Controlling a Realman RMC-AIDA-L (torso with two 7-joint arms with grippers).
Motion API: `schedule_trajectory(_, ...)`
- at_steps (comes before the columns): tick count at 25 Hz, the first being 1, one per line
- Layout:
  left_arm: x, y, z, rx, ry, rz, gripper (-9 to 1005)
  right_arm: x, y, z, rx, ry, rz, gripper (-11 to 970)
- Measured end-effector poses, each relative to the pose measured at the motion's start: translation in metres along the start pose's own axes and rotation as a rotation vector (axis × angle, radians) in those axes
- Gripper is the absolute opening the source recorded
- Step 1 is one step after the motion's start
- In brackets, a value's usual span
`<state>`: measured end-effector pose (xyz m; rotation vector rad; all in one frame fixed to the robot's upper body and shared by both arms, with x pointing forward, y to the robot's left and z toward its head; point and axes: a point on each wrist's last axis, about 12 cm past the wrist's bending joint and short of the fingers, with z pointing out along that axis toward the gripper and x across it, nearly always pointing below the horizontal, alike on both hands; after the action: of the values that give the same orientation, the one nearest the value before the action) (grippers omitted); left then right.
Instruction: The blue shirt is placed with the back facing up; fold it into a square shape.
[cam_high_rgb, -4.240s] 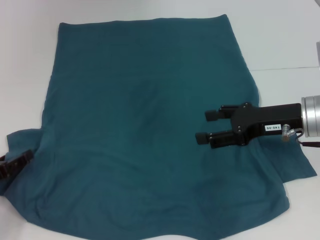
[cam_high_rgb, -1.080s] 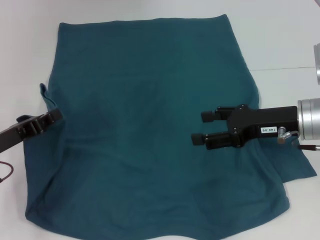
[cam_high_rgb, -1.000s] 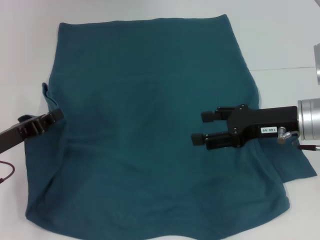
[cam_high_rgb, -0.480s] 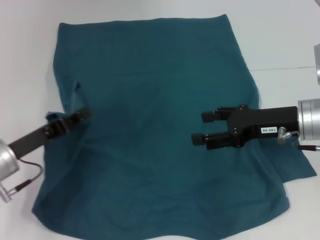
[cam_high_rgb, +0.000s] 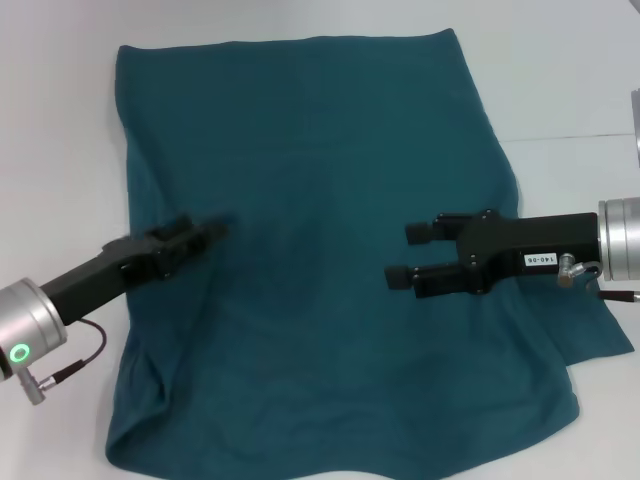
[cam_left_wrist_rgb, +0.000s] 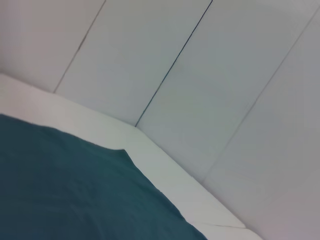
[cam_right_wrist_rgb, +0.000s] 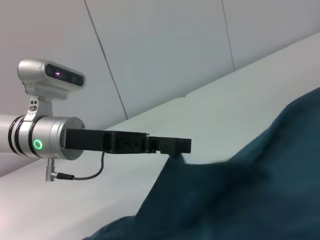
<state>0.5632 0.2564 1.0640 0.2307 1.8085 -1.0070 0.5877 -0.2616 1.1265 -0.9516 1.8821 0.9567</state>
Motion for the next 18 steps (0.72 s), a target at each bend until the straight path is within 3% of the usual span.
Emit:
schedule_trajectory(13,0.000,0.004,-0.010,-0.026,-0.021,0.065,882,0.000,-0.001,-0.002,0.007,-0.008,0.005,887)
schedule_trajectory(18,0.002,0.006,-0.012,-0.042,-0.020,0.074,916,-0.001,-0.002,-0.004,0.015,-0.015,0.008,887)
